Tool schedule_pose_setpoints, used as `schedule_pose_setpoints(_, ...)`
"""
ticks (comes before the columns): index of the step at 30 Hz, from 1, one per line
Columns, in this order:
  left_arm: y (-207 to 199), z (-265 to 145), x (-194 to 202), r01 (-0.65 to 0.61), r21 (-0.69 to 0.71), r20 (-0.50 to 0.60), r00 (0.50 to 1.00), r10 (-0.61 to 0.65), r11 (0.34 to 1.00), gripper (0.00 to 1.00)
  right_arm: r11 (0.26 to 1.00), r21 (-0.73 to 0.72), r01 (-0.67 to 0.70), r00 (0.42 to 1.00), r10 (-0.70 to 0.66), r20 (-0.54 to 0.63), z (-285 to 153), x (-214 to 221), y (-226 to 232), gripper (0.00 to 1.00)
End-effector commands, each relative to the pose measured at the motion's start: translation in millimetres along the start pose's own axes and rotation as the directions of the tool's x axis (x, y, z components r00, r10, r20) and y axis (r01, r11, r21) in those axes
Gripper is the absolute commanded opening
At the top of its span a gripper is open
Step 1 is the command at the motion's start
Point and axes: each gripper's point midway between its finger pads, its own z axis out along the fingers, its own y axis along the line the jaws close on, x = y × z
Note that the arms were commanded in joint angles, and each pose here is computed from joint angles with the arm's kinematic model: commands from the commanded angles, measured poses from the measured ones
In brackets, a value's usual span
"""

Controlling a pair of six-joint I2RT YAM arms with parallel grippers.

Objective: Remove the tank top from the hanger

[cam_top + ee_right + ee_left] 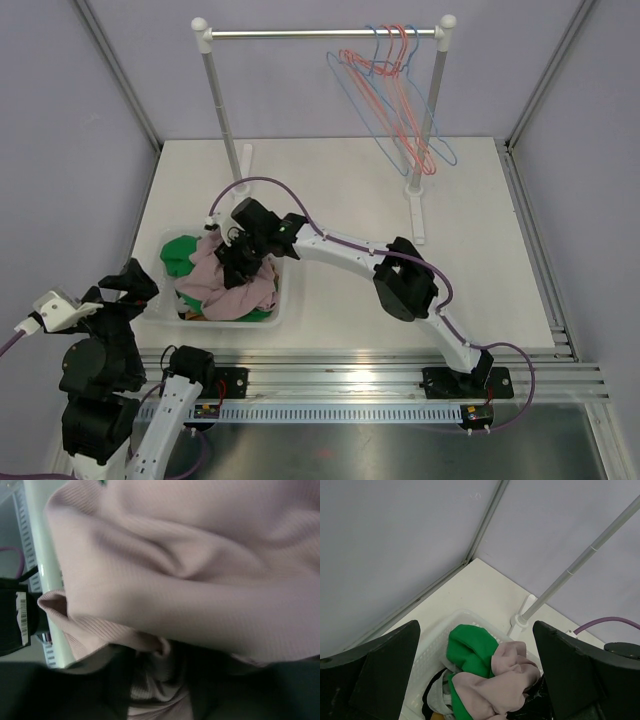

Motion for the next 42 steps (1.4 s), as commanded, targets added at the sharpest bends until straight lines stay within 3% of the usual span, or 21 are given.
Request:
schedule_pose_setpoints(1,-5.9,-3.6,-16.5,0.023,0.018,0.010,1.000,-0.024,1.000,0.99,0.998,0.053,-0.022,0.996,0.027,-0.089,-22.9,12.8,7.2,0.52)
schedule_pose_setpoints(2,-9.1,-4.4,-15.5,0.017,0.035,-0.005,1.000,-0.016,0.999,0.99,0.998,0.060,-0.008,0.998,0.011,-0.054,-35.5,-1.4,14.4,0.64)
schedule_pose_setpoints(6,-15.6,-7.1,-5.6,-0.042,0.066,-0.097,0.994,0.049,0.997,0.99,0.996,0.078,0.037,0.998,-0.040,0.041,-69.5,-37.7,31.8,0.73)
schedule_pose_setpoints(9,-24.1,-12.0,-8.7,-0.067,0.106,-0.152,0.985,0.083,0.992,0.99,0.994,0.096,0.061,0.991,-0.071,0.110,-97.3,-63.6,44.8,0.89)
schedule_pose_setpoints(12,-34.5,-17.2,-19.3,-0.084,0.148,-0.196,0.974,0.112,0.986,0.99,0.989,0.127,0.071,0.983,-0.091,0.159,-128.9,-79.6,57.2,0.99)
schedule_pose_setpoints(16,-40.3,-23.9,-19.6,-0.119,0.193,-0.253,0.953,0.167,0.974,0.99,0.969,0.249,0.000,0.977,-0.053,0.205,-153.9,-75.9,46.1,0.99)
schedule_pose_setpoints(18,-46.2,-26.8,-14.7,-0.139,0.227,-0.303,0.930,0.206,0.964,0.99,0.923,0.367,-0.111,0.943,-0.019,0.331,-195.2,-89.2,39.3,0.99)
schedule_pose_setpoints(19,-47.8,-27.7,-12.7,-0.149,0.241,-0.318,0.921,0.223,0.959,0.99,0.895,0.416,-0.161,0.942,0.013,0.336,-197.7,-71.2,26.8,1.00)
schedule_pose_setpoints(21,-51.8,-29.6,-2.9,-0.163,0.273,-0.359,0.897,0.258,0.948,0.99,0.819,0.491,-0.297,0.867,0.016,0.499,-251.8,-79.4,22.3,1.00)
schedule_pose_setpoints(24,-52.8,-30.8,6.9,-0.190,0.303,-0.386,0.871,0.303,0.934,0.99,0.703,0.580,-0.412,0.822,0.012,0.570,-302.1,-47.5,9.2,1.00)
schedule_pose_setpoints(28,-51.8,-32.0,16.5,-0.216,0.326,-0.410,0.845,0.343,0.920,0.99,0.562,0.685,-0.463,0.823,-0.013,0.568,-357.3,-2.2,-0.1,0.99)
schedule_pose_setpoints(33,-48.3,-35.4,19.2,-0.217,0.337,-0.393,0.852,0.346,0.916,0.99,0.406,0.760,-0.507,0.823,-0.034,0.567,-428.9,47.1,3.4,1.00)
schedule_pose_setpoints(42,-49.6,-42.9,37.2,-0.195,0.412,-0.375,0.854,0.361,0.890,0.99,0.289,0.774,-0.564,0.799,-0.047,0.600,-512.2,130.0,18.8,0.99)
